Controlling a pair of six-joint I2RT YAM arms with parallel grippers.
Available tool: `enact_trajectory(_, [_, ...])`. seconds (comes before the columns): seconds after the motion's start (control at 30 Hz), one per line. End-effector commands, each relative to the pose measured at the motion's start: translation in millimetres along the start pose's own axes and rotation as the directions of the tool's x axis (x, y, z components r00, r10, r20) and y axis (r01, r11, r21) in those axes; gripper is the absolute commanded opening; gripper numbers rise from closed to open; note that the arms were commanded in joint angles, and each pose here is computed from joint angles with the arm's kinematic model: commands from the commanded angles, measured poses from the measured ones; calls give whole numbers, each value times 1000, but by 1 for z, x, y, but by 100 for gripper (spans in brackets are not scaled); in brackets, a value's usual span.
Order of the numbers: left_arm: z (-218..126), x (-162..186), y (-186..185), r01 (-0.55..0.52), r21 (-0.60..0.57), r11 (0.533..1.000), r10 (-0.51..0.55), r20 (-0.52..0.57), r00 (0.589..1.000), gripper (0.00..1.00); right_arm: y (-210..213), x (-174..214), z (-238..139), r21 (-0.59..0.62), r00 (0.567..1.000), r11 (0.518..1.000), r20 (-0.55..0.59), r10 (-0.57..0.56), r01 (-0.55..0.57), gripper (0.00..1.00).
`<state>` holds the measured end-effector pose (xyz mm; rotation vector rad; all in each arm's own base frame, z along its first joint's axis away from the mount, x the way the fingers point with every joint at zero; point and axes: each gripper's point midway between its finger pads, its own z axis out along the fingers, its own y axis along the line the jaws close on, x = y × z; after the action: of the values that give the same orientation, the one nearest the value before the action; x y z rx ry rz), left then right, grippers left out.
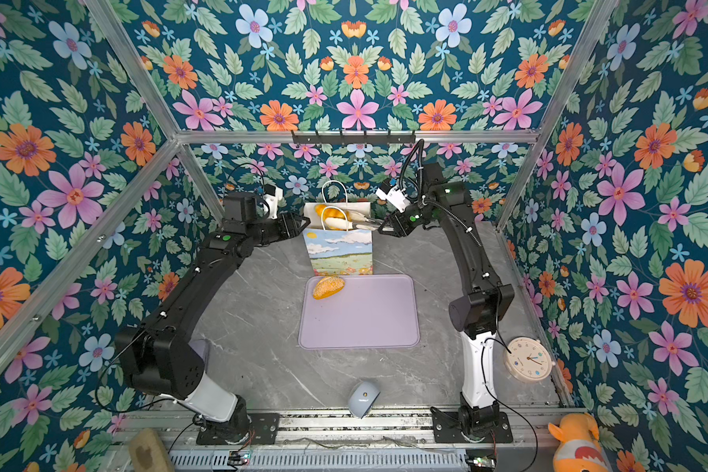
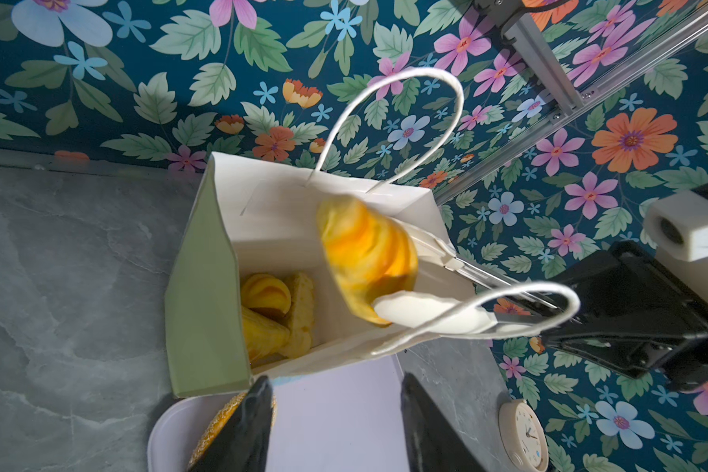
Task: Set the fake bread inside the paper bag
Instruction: 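Lower the croissant into the bag with the tongs in right gripper, then open the tongs and withdraw right gripper from the bag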
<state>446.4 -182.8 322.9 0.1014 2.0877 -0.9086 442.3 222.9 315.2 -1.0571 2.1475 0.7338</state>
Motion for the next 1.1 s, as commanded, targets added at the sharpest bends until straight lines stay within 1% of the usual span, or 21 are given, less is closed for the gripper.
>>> enact_trajectory(0.0, [0, -6, -2, -22, 9, 1000, 22, 23, 999, 52, 2, -4, -5, 15, 1000, 1000, 6, -16, 16, 45])
enact_trajectory(0.2, [-2, -5, -3, -20, 4, 1000, 20, 25, 999, 52, 6, -8, -11, 24, 1000, 1000, 18, -18, 17, 50])
enact_trajectory(0.5, [-6, -4, -2, -17, -4, 1000, 18, 25, 1000, 52, 14, -16, -35, 79, 999, 997, 45, -5, 1, 51])
enact_trajectory(0.57, [-8, -4, -4, -20, -2, 1000, 20, 29, 999, 52, 11, -20, -46, 136, 998, 990, 57, 16, -24, 50])
enact_trajectory(0.63, [-10, -5, -5, -22, -1, 1000, 22, 34, 999, 52, 13, -23, -57, 163, 997, 986, 74, 30, -42, 49])
enact_trajectory(0.8, [-14, -6, -7, -32, 3, 999, 32, 47, 998, 52, 33, -30, -84, 174, 989, 981, 131, 61, -84, 48])
enact_trajectory(0.9, [-19, -5, -9, -34, 4, 999, 33, 64, 997, 52, 42, -28, -101, 205, 983, 971, 161, 91, -124, 48])
enact_trajectory(1.07, [-28, 1, -11, -44, 12, 999, 43, 93, 995, 52, 66, -13, -124, 205, 968, 957, 183, 169, -206, 48])
